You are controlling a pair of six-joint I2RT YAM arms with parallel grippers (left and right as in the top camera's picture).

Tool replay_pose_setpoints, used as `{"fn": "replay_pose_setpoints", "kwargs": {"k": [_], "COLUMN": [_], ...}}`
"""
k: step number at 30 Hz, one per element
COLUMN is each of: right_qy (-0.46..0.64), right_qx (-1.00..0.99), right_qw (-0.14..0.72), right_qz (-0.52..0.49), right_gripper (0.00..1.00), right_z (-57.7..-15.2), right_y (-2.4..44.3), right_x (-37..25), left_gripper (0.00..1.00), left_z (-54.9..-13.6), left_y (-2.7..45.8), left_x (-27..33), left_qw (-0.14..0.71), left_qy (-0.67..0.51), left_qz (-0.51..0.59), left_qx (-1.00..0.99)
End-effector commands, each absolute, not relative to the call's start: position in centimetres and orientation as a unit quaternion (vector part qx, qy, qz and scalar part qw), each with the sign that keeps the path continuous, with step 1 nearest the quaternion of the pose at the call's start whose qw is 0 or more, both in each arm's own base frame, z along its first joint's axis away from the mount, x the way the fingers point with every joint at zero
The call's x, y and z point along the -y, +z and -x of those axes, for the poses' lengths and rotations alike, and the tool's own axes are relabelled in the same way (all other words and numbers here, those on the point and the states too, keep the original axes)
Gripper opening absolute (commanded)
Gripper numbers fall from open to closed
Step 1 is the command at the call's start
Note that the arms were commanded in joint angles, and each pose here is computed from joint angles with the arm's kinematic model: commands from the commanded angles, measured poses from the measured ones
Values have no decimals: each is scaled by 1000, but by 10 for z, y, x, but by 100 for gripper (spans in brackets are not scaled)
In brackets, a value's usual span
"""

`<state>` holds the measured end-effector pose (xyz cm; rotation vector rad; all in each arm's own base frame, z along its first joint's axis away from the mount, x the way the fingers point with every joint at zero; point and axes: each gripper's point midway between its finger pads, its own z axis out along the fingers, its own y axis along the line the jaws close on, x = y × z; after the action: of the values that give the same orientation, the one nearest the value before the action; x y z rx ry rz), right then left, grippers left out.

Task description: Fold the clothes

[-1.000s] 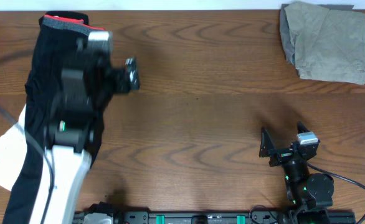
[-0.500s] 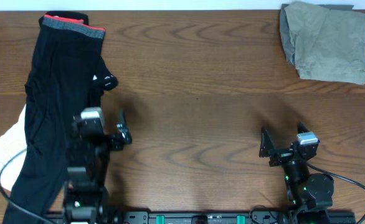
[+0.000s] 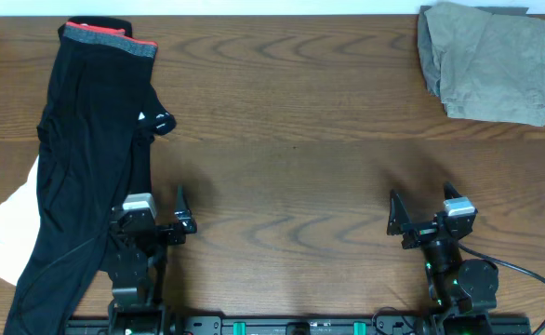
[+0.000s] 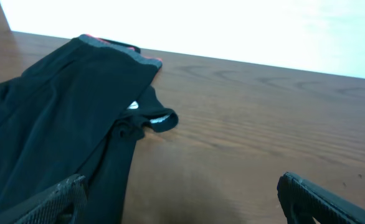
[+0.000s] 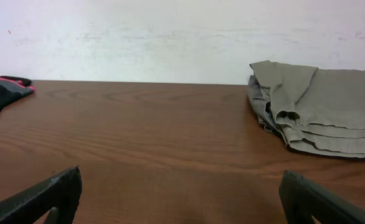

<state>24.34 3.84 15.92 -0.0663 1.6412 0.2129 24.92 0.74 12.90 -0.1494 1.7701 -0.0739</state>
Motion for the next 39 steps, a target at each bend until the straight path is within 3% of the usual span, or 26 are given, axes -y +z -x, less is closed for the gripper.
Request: {"fn": "replay_pose_setpoints", "kwargs": {"k": [1,39], "right_qy": [96,96], "right_qx": [-730,-730], "right_qw": [676,676], "right_qz": [41,41], "right_gripper": [99,99], "right_z": [-243,-243], "right_y": [158,158], "right_x": [-42,-42], "left_gripper": [98,98], "left_z": [-247,-244], "left_y": [124,137], "left_x": [-9,-9], "left_qw": [628,651], "left_qy": [-20,-18], "left_qz": [57,52], "left_qx": [-776,-757]}}
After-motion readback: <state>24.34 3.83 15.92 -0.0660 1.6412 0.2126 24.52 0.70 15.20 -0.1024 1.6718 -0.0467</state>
